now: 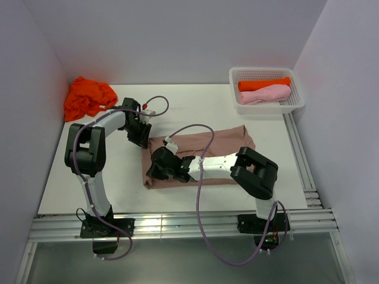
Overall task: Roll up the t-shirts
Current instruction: Roll the tshirt
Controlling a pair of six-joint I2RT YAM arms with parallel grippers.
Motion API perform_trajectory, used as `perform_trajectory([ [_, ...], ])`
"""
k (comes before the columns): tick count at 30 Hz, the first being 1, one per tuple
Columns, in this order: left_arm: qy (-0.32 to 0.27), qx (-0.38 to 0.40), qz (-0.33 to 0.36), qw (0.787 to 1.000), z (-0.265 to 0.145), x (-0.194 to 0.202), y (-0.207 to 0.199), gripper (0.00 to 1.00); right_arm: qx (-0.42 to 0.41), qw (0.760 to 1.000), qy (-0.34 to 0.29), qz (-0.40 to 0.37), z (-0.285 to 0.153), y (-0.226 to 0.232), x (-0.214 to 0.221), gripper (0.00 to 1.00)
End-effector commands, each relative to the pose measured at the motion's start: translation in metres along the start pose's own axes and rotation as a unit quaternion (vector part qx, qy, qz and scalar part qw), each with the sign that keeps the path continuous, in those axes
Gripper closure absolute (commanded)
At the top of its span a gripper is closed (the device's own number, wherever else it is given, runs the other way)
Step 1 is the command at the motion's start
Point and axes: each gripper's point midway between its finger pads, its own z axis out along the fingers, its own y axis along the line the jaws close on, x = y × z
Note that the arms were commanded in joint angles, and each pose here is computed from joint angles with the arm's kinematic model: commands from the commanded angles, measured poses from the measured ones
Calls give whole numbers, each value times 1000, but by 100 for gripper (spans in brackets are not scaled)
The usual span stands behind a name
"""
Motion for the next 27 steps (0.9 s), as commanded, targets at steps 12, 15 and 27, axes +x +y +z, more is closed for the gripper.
perform_trajectory([
  [12, -2, -17, 23, 1000, 6, 0, 6, 59, -36, 998, 27, 47, 11, 4, 29, 100],
  [15, -1, -17, 22, 1000, 7, 0, 6, 59, -25, 998, 30, 49, 18, 0, 35, 100],
  [27, 0, -16, 30, 999, 6, 0, 7, 57, 53, 997, 35, 34, 28, -38, 51, 96],
])
